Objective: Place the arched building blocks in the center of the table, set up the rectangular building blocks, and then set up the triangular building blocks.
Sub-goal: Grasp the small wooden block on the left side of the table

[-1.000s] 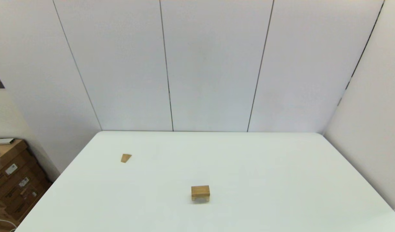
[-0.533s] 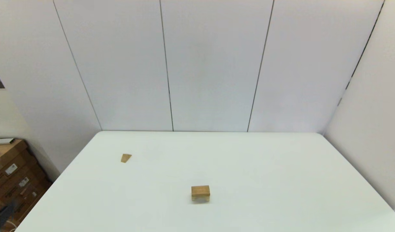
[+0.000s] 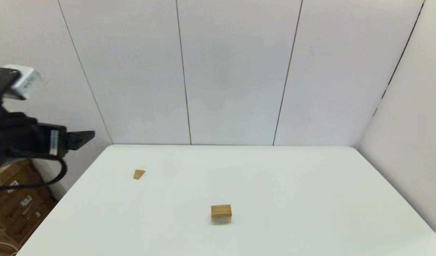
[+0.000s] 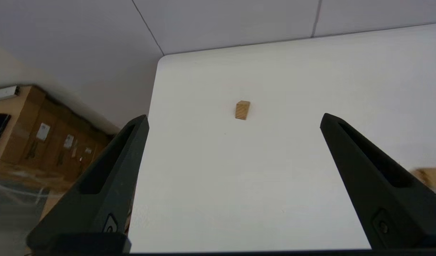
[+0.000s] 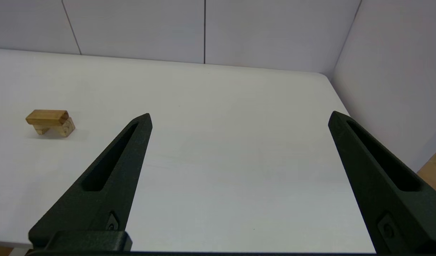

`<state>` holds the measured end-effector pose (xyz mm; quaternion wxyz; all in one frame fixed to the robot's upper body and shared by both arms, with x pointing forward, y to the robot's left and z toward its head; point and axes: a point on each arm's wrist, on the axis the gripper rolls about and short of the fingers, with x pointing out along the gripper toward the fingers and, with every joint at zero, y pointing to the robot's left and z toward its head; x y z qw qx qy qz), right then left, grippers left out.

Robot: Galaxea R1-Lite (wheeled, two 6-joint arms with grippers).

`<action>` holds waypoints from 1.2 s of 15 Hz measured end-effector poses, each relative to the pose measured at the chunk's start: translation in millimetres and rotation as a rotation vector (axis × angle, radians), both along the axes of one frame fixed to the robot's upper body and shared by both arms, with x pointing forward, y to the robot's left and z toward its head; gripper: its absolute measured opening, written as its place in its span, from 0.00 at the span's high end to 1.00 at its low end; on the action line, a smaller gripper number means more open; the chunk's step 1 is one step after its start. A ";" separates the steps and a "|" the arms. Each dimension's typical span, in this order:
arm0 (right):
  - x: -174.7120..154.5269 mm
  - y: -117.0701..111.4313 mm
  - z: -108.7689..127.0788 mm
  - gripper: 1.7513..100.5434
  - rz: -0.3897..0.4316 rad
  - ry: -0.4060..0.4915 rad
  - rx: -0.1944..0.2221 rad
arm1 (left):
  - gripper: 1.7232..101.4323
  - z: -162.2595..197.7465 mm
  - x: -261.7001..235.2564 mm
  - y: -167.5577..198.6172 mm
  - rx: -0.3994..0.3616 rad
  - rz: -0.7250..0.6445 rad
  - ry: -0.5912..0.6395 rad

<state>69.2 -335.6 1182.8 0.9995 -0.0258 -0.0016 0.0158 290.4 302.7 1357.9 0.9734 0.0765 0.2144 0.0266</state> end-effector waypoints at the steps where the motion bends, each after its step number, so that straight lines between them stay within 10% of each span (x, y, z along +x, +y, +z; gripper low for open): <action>1: 0.0 0.0 0.0 0.03 0.000 0.000 0.000 | 0.04 -5.2 28.1 -1.7 0.016 0.020 0.042; 7: 0.0 0.0 0.0 0.03 0.000 0.000 0.000 | 0.04 -79.6 142.9 10.4 0.065 0.106 0.341; 18: 0.0 0.0 0.0 0.03 0.000 0.000 0.001 | 0.04 -163.1 212.5 25.2 -0.120 -0.010 0.796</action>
